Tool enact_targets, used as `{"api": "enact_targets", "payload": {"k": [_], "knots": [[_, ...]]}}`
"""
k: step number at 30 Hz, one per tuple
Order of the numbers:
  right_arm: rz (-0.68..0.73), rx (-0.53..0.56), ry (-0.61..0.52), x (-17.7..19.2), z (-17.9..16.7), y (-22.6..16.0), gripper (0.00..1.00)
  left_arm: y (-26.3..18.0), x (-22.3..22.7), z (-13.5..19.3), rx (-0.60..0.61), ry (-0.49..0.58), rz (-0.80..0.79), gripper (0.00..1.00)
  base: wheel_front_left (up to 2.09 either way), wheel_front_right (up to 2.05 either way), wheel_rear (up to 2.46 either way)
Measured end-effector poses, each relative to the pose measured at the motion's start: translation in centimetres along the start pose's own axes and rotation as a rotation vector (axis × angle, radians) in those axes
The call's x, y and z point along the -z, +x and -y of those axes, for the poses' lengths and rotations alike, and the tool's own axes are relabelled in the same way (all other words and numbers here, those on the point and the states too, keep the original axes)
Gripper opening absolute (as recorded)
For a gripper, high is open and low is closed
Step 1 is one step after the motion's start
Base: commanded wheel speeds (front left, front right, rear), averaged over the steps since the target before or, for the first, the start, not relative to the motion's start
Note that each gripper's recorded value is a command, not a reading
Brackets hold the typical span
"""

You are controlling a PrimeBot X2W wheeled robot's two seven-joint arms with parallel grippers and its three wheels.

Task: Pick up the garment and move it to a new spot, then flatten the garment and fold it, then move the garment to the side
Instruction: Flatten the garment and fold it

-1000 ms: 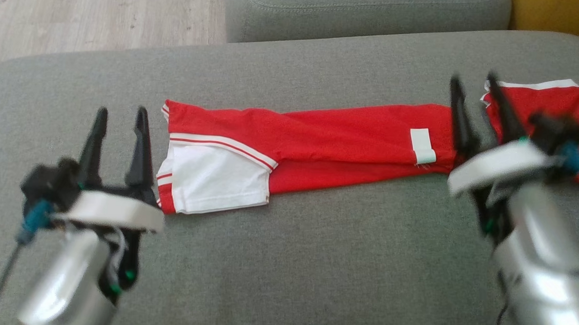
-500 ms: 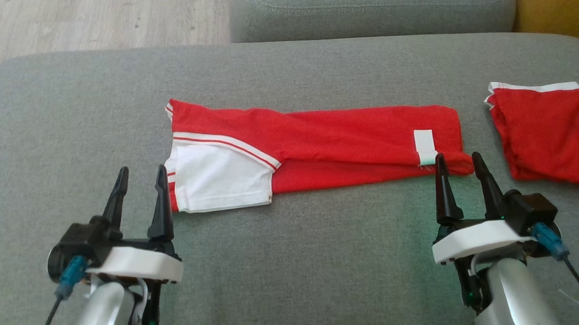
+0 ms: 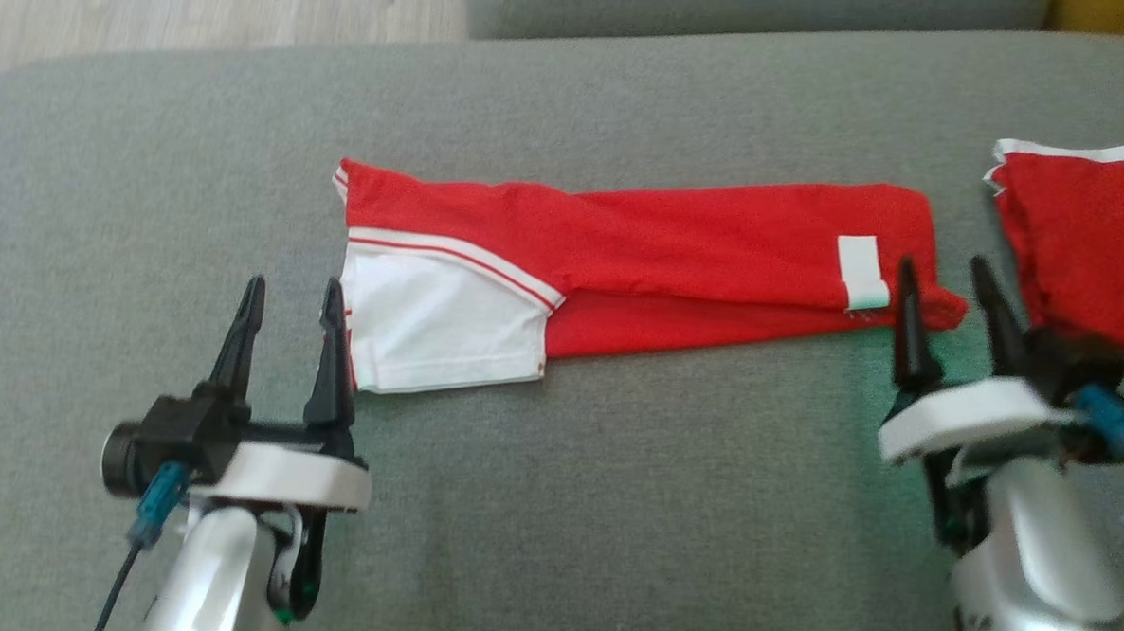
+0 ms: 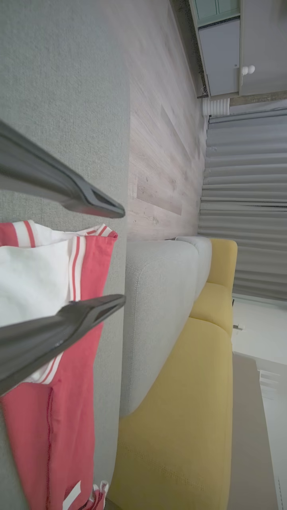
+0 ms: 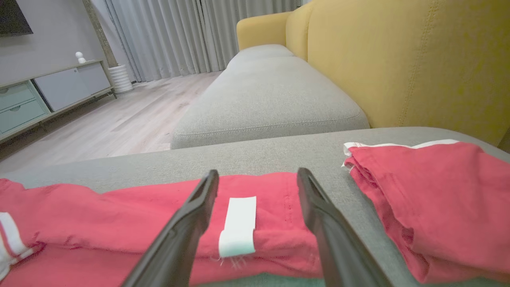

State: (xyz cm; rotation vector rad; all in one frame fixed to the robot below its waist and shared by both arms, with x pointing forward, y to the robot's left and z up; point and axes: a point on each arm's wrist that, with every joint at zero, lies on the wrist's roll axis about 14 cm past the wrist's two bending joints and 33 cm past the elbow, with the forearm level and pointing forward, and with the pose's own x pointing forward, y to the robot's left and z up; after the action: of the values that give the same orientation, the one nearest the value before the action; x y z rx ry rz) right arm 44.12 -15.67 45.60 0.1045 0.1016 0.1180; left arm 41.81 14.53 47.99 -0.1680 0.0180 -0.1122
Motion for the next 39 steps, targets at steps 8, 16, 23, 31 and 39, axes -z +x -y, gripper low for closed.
{"api": "enact_targets", "payload": {"k": [8, 16, 23, 31, 39], "knots": [[-0.148, 0.134, 0.056, 3.1, 4.0, 3.0, 1.0, 1.5, 0.1, -0.6, -0.021, 0.02, 0.002, 1.0, 0.0, 0.0, 0.0], [-0.373, 0.142, 0.113, 9.0, 3.2, 3.5, 1.0, 2.0, 0.8, -1.6, -0.038, 0.031, -0.013, 1.0, 0.0, 0.0, 0.0], [-0.385, 0.123, 0.137, 9.2, 2.5, 4.5, 0.64, 2.4, 0.7, -1.8, -0.042, 0.033, -0.01, 1.0, 0.0, 0.0, 0.0], [-0.349, 0.135, 0.141, 8.3, 2.7, 4.2, 0.0, 2.9, -0.1, -1.2, -0.027, 0.03, 0.014, 1.0, 0.0, 0.0, 0.0], [-0.282, 0.248, 0.062, 5.2, 9.0, 3.1, 0.0, 2.7, -1.3, -0.4, -0.005, 0.035, 0.042, 1.0, 0.0, 0.0, 0.0]]}}
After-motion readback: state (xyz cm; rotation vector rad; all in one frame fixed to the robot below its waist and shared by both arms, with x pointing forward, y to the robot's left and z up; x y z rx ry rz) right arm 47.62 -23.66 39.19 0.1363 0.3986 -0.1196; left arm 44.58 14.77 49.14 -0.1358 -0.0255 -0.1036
